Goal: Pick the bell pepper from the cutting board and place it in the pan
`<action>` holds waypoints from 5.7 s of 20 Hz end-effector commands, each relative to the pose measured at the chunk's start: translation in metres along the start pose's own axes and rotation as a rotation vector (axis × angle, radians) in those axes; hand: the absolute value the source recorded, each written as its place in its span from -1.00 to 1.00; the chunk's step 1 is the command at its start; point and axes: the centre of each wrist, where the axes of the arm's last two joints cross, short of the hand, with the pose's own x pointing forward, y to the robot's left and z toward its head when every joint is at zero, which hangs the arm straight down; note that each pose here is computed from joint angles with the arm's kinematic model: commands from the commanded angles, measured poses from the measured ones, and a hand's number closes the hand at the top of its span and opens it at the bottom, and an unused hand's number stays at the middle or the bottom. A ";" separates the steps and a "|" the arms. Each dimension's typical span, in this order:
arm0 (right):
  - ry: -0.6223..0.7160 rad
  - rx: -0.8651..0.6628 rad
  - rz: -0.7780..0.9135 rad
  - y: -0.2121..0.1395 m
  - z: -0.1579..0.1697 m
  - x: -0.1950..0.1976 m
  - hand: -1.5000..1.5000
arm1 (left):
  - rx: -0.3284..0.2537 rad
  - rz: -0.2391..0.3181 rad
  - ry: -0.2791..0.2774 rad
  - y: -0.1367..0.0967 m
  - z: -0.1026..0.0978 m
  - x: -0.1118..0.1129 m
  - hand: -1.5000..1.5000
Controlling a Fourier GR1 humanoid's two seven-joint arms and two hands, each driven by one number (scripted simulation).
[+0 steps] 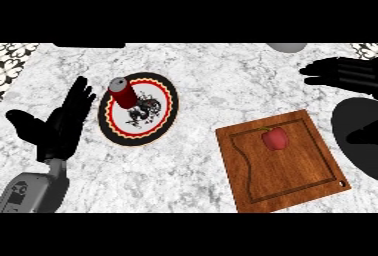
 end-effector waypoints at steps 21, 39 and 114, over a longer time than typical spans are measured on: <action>0.143 0.573 0.545 0.055 -0.054 0.064 -1.00 | 0.029 -0.014 0.022 0.003 0.012 0.013 0.00; 0.227 0.536 0.589 0.116 -0.065 0.091 -1.00 | 0.011 0.004 0.008 0.011 0.004 0.001 0.00; 0.942 -0.484 0.254 0.037 0.074 0.123 1.00 | 0.024 0.022 0.007 0.014 0.020 0.008 0.00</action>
